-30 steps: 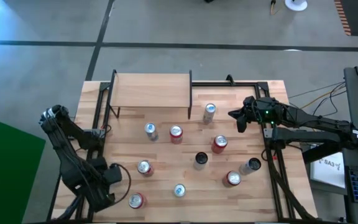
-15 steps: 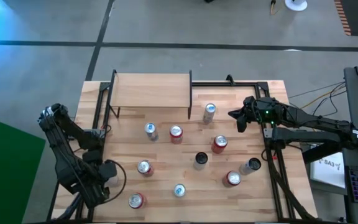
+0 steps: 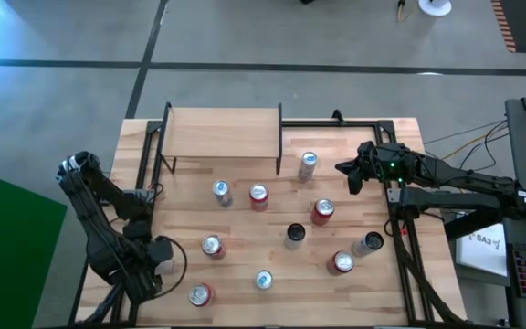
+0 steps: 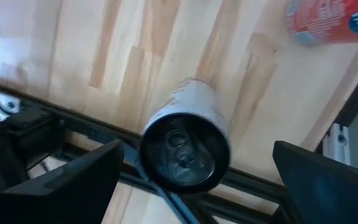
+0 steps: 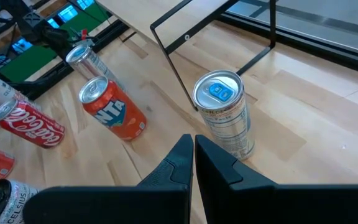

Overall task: Place canned beverage on shelf
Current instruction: Put the white pink soda can on the shelf

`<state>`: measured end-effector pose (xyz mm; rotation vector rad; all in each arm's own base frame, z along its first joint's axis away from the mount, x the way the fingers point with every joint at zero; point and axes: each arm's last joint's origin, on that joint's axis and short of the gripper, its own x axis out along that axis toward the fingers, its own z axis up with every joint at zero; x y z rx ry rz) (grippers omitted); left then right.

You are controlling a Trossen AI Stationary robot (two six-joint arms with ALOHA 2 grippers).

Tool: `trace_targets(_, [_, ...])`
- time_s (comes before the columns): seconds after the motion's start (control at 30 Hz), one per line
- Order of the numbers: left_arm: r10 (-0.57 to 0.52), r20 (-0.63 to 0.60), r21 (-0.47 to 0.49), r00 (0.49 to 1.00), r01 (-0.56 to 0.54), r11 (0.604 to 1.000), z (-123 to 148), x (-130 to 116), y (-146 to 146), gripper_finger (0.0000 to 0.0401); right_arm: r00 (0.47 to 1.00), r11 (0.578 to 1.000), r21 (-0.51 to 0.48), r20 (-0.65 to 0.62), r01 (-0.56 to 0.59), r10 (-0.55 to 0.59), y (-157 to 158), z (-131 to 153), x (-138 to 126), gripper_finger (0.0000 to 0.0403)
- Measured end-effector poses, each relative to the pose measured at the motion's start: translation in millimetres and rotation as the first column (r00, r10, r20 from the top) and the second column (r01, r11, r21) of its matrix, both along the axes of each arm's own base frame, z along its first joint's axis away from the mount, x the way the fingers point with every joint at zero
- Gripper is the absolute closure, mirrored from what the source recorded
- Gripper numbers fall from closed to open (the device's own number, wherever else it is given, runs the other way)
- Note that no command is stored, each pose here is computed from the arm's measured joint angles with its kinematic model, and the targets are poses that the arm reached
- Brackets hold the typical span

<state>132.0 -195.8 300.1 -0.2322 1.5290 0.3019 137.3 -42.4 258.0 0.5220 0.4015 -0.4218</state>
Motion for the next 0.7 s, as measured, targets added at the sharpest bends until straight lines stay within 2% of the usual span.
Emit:
trace_targets(0.43, [-0.018,-0.059,0.043,0.998,0.020,0.999,-29,-5,3,0.0010,1.000,1.000,0.002,0.000,-0.002,0.002,0,0,0,0.0394])
trace_targets(0.53, [-0.028,-0.054,0.032,0.998,0.030,0.999,-30,-4,2,0.0030,1.000,1.000,0.002,0.000,-0.002,0.002,0,0,0,0.0394])
trace_targets(0.7, [-0.027,-0.051,0.015,0.998,0.028,1.000,-28,-3,1,0.0086,1.000,1.000,0.002,0.001,-0.002,0.002,0,0,0,0.0394])
